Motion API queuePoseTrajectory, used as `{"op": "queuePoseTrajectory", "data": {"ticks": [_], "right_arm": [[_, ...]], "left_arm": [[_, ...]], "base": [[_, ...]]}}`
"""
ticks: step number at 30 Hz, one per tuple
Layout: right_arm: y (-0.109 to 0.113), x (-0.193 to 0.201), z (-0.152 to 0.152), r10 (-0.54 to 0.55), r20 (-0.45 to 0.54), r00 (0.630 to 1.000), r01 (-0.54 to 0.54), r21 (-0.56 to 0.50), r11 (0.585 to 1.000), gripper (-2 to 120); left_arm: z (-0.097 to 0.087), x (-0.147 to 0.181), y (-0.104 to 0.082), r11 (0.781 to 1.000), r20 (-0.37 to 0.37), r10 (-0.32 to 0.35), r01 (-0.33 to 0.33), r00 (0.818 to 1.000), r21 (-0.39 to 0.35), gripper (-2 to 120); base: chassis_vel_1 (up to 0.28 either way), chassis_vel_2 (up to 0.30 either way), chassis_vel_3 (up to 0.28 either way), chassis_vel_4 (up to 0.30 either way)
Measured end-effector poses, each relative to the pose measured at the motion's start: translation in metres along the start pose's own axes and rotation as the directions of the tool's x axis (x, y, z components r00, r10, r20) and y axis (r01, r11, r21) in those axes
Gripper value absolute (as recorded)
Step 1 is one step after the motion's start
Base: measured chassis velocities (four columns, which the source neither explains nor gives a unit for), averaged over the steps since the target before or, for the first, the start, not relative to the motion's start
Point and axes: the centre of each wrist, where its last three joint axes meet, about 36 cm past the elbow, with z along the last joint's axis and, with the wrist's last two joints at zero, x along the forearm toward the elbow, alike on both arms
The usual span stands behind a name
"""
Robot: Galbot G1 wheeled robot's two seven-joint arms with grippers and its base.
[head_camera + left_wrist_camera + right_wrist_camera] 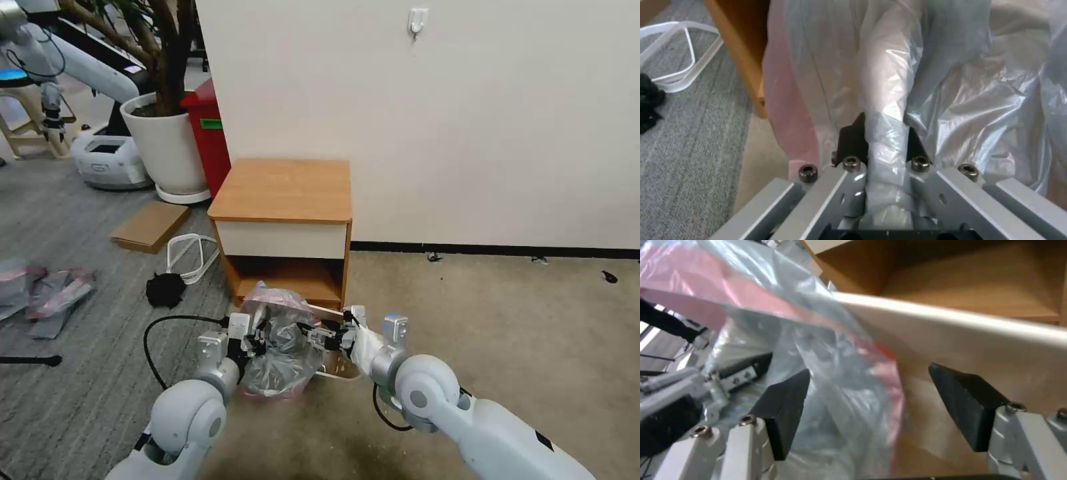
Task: Pick up the garbage bag from the table and place it over the trash can.
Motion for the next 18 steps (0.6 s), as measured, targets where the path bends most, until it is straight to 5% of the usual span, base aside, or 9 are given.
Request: {"op": "queuePoseTrajectory", "data": {"ticks": [18], "right_arm": [[-0.002,-0.018,-0.008,-0.049,-0.065,0.997,0.047,-0.031,0.998,68]], "left_arm": [[0.003,0.007,-0.003,1.0,-0.002,0.024,-0.024,1.0,0.01,5]], "base": [[0.0,0.0,0.0,0.0]]}}
